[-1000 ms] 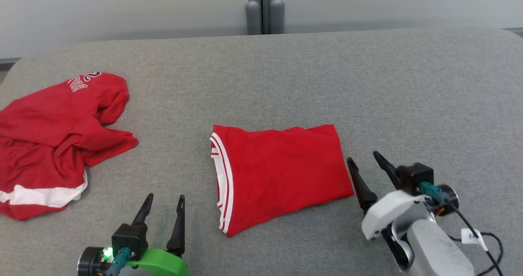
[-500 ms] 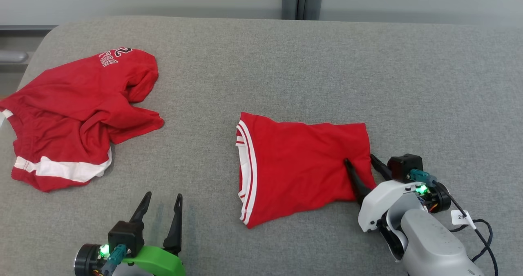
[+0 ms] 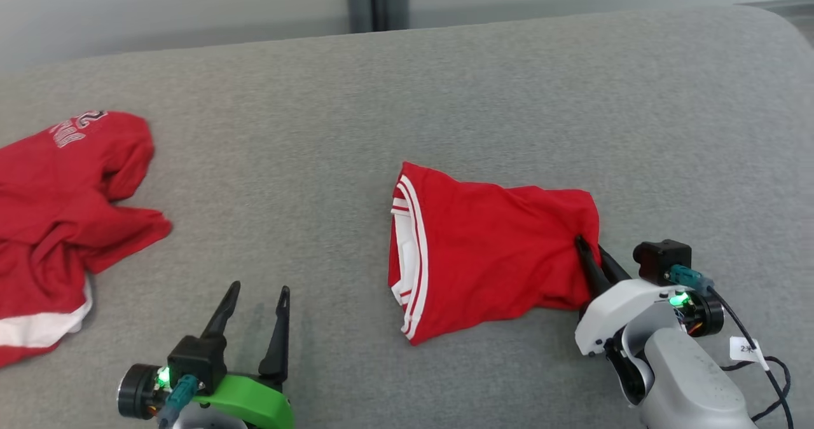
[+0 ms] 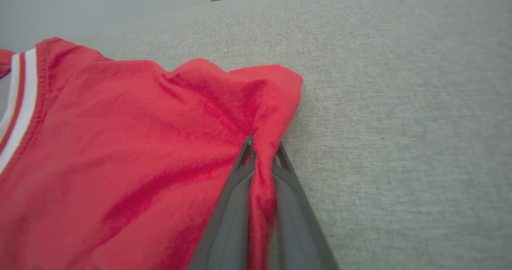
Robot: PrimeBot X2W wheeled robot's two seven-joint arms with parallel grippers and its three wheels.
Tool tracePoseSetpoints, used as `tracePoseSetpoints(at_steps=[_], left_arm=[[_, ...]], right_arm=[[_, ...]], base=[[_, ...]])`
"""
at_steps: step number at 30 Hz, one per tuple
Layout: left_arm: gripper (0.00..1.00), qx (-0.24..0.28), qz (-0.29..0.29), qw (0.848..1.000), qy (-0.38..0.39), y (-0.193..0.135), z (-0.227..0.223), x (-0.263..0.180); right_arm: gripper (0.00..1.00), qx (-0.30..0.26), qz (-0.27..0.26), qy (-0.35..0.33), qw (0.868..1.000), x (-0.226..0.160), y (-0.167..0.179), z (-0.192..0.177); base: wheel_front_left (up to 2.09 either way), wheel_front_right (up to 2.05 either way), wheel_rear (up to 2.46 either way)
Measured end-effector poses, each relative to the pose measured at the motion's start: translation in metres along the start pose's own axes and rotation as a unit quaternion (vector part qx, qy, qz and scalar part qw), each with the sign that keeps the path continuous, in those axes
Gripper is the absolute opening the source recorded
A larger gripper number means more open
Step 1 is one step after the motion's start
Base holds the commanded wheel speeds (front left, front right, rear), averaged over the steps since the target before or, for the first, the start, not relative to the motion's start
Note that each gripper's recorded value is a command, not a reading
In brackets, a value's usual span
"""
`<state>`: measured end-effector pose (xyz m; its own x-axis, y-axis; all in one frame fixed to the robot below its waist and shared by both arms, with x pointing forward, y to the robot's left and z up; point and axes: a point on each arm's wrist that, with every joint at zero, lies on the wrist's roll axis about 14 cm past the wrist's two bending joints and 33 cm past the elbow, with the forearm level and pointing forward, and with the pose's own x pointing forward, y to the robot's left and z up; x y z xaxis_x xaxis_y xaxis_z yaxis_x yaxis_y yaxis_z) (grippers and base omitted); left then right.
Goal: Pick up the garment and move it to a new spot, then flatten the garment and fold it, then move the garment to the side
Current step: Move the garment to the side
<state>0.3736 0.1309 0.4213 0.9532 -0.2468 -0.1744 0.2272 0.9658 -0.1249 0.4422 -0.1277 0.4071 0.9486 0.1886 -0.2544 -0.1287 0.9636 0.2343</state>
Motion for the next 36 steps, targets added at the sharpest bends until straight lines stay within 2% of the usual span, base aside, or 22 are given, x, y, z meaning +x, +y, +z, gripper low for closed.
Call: tracePoseSetpoints(at_steps=[6,14,21,24,30,36], left_arm=[[1.0,0.008,-0.088,0.996,-0.005,-0.05,0.003,0.027],[1.0,0.01,-0.208,0.978,0.001,-0.125,-0.002,0.05],[1.0,0.01,-0.272,0.962,0.016,-0.164,-0.014,0.057],[1.0,0.006,-0.279,0.96,0.022,-0.166,-0.02,0.062],[1.0,0.011,-0.279,0.96,0.025,-0.154,-0.025,0.072],[1.0,0.01,-0.26,0.965,0.017,-0.128,-0.024,0.087]], right_arm=[[0.0,0.007,-0.065,-0.012,0.998,-0.038,-0.045,0.0],[0.0,0.026,-0.155,-0.038,0.987,-0.096,-0.098,0.005],[0.0,0.018,-0.197,-0.058,0.979,-0.127,-0.12,0.015],[0.0,-0.013,-0.194,-0.062,0.979,-0.121,-0.124,0.028],[0.0,-0.092,-0.181,-0.096,0.974,-0.085,-0.134,0.083],[0.0,-0.172,-0.214,-0.11,0.955,-0.042,-0.168,0.14]], base=[[0.0,0.0,0.0],[0.0,0.0,0.0],[0.0,0.0,0.0],[0.0,0.0,0.0],[0.0,0.0,0.0],[0.0,0.0,0.0]])
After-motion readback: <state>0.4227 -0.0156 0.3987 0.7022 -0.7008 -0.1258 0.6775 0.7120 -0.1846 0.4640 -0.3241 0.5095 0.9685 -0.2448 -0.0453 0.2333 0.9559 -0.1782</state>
